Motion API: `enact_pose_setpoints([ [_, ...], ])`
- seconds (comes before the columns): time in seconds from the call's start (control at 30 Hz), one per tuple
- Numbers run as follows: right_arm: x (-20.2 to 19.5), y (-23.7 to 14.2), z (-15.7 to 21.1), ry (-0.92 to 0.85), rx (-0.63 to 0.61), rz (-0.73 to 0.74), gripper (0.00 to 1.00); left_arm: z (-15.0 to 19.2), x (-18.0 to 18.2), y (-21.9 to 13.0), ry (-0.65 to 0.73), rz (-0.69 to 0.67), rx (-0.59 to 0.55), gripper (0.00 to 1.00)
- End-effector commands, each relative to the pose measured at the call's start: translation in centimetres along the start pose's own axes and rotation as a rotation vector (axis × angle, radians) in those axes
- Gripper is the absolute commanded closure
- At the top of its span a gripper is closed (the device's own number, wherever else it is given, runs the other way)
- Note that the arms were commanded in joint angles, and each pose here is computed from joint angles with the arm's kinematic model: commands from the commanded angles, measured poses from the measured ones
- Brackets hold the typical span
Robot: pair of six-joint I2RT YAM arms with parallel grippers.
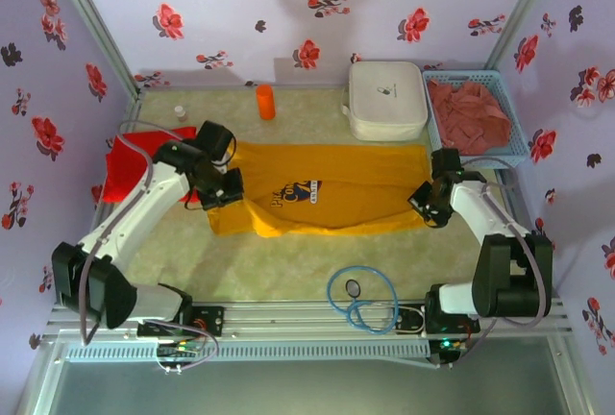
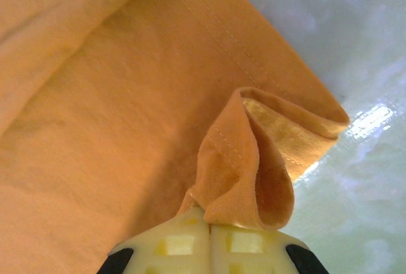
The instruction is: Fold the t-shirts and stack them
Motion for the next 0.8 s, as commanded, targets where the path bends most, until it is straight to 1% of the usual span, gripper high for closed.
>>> enact_pose_setpoints([
  [0.0, 0.2, -0.1, -0.7, 0.005, 0.031, -0.020, 1.00, -1.8, -0.1, -0.8, 0.078, -0.026, -0.027, 1.00],
  [0.17, 0.9, 0.2, -1.9, 0.035, 0.047, -0.070, 1.00, -4.7, -0.1, -0.4, 0.072, -0.031, -0.054, 1.00],
  [0.37, 2.4, 0.2, -3.9, 0.043, 0.053, -0.105, 1.00, -7.6, -1.1, 0.2, 0.111, -0.039, -0.072, 1.00],
  [0.5, 3.1, 0.7, -4.9, 0.045, 0.062, -0.108, 1.00, -9.1, -1.6, 1.0, 0.132, -0.053, -0.071, 1.00],
  [0.67, 3.5, 1.6, -5.7, 0.051, 0.062, -0.099, 1.00, -10.6, -1.3, 1.9, 0.126, -0.076, -0.066, 1.00],
  [0.77, 3.5, 2.0, -6.0, 0.052, 0.063, -0.096, 0.98, -11.4, -1.4, 2.2, 0.123, -0.078, -0.073, 1.00],
])
Point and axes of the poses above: each hand's point on the last joint's axis, 136 mm out from that joint toward the fingers, its own y axis out along the fingers, its own x axis along the line the jaws close on, z = x × y, the point moved 6 cm from there along -y, back along the fingers, and after that the axes turned 1 degree about -y, right-handed, at the moved point
